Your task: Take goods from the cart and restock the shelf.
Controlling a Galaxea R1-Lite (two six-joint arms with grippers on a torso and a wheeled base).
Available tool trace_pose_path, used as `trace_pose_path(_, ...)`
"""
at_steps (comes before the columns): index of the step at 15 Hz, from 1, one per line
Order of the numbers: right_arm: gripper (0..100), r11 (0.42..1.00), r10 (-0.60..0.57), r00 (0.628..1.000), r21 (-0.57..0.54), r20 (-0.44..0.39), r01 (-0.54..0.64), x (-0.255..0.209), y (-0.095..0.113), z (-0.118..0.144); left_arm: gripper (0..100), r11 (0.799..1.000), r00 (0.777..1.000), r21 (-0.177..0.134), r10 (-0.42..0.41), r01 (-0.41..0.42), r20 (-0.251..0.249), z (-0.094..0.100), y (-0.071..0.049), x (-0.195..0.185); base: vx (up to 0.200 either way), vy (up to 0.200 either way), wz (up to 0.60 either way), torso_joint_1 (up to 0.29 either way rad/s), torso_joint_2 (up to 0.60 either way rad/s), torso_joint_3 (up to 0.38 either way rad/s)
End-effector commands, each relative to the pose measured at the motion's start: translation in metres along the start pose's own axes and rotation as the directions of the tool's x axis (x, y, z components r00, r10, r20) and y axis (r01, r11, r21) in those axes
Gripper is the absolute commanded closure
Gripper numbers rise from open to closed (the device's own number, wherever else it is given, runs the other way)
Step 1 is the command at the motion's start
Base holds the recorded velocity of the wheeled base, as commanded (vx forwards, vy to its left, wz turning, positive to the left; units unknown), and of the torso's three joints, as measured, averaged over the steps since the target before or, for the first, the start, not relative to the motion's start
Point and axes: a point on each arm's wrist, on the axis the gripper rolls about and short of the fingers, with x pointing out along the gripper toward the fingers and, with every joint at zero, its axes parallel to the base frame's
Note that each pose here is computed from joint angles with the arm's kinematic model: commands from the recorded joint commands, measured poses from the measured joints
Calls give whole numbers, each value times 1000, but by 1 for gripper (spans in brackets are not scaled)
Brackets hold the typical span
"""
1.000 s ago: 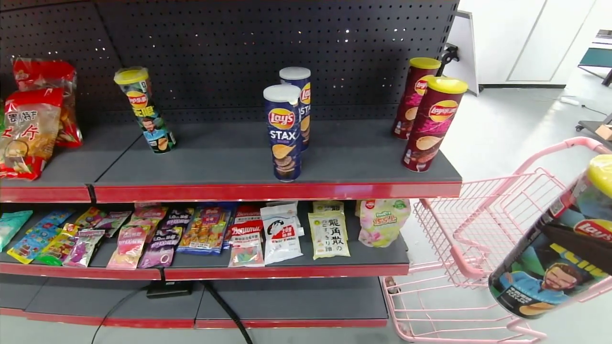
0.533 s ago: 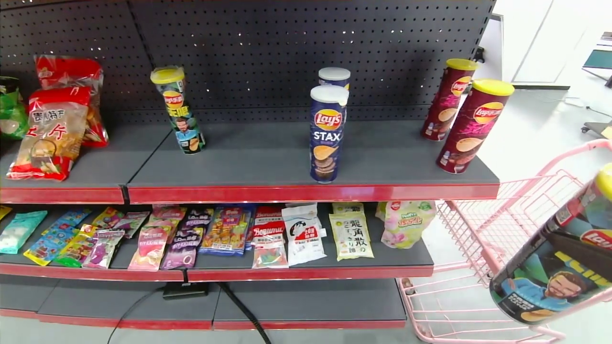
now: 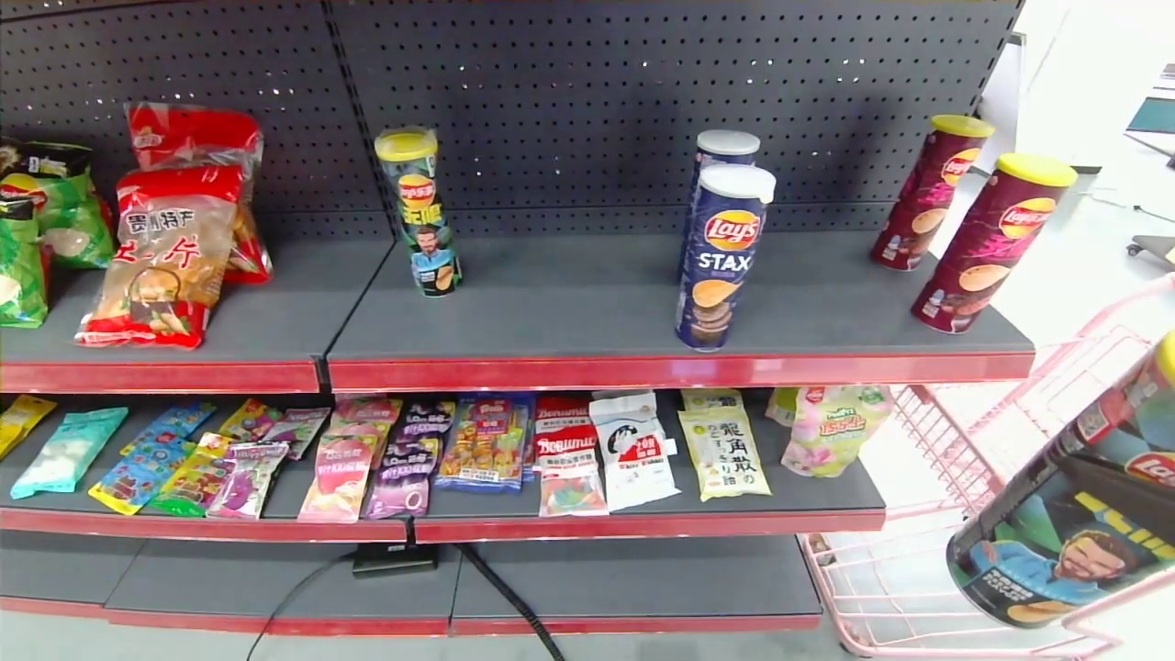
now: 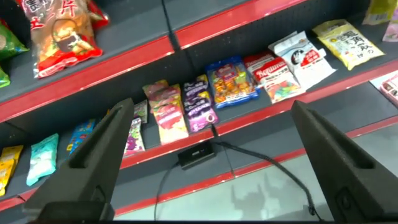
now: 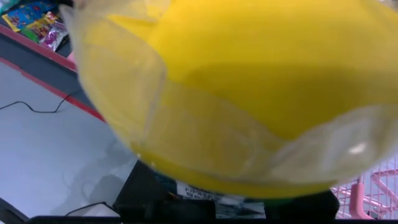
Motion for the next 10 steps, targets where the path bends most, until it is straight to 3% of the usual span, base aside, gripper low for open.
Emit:
trace_pose_path(1,100,1000,1,1000,-5,0,-1,-1,0,0,0,1000,1000,0,2,-2,5,-1,0,-1,0,200,0,2,2,-7)
trace_pose_path(10,100,994,75,997,-85,20,-73,-2,6,1,0,1000,1000,1,2,-2,10,-1,0,-2,0,200,0,2,1,0)
